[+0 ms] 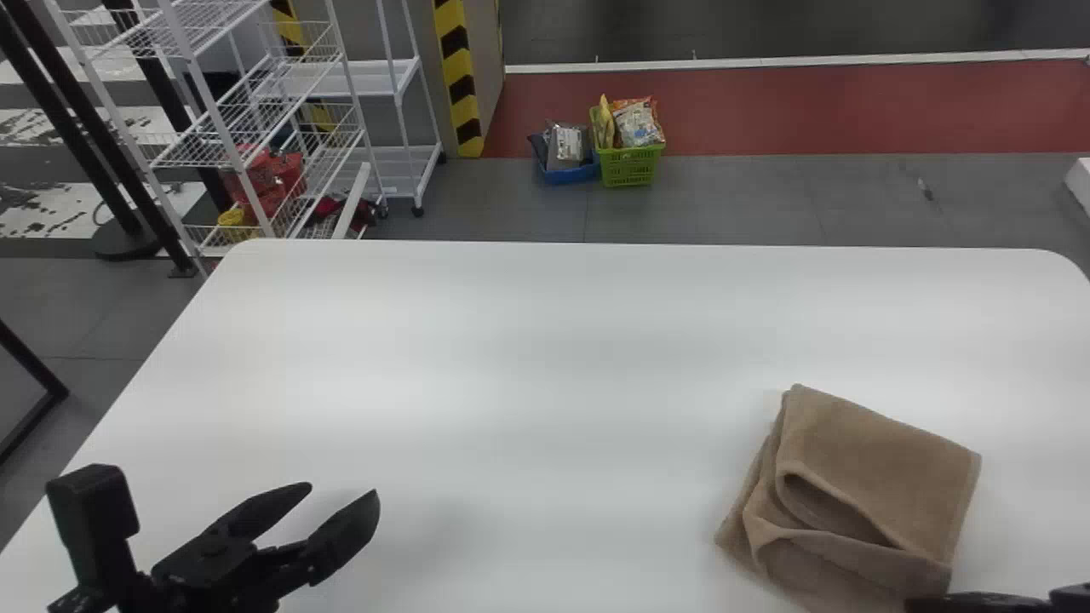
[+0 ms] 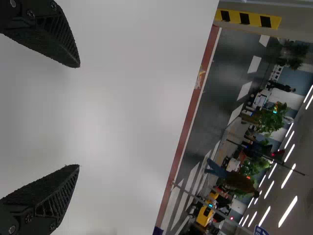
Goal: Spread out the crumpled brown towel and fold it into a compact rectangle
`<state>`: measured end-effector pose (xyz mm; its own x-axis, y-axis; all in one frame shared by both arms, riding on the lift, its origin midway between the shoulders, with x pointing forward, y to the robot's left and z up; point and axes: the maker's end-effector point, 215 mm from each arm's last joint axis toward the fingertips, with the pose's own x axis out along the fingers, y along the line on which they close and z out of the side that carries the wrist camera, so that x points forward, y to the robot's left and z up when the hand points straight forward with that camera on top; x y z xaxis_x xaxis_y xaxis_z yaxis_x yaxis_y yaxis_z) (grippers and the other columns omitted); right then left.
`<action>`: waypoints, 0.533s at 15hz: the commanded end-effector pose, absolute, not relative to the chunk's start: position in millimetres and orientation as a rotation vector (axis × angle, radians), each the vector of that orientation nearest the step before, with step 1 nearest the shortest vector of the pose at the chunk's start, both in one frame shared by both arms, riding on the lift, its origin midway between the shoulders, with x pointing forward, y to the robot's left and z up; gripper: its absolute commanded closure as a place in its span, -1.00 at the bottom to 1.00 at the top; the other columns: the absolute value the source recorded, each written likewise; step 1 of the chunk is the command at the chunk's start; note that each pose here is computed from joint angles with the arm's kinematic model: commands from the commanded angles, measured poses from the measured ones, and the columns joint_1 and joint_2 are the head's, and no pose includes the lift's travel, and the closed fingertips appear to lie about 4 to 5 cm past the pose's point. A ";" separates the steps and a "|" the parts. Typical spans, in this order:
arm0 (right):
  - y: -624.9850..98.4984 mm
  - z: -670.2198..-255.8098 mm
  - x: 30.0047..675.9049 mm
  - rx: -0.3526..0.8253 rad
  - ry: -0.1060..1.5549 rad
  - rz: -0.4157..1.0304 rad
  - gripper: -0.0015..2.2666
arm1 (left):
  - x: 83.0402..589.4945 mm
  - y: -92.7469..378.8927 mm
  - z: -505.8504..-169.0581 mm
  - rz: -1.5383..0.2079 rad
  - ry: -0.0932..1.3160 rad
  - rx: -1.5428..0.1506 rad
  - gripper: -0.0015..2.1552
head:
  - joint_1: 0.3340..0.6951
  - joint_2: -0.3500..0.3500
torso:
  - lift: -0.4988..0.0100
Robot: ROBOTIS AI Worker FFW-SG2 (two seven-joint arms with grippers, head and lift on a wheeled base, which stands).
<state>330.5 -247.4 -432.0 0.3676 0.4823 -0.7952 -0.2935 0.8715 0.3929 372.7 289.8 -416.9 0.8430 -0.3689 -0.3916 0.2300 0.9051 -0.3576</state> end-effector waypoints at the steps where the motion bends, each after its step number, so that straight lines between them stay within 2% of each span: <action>1: -262.3 -426.3 333.5 0.226 1.069 0.477 0.51 | 372.7 287.6 -417.6 -0.324 0.472 -0.306 -0.92 | 1.00 0.21 | 0.46; 3: -270.5 -400.3 336.4 0.278 0.994 0.495 0.51 | 372.6 288.0 -418.1 -0.322 0.474 -0.304 -0.92 | 1.00 0.15 | 0.46; 8: -344.9 -343.8 353.7 0.369 0.812 0.383 0.51 | 375.4 278.3 -417.1 -0.335 0.475 -0.293 -0.92 | 1.00 -0.06 | 0.46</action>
<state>346.4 -328.1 -354.4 0.5918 0.4796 -0.6479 -0.2112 0.8679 0.4495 374.6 283.5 -416.9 0.8397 -0.3733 -0.3944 0.2379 0.9058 -0.3508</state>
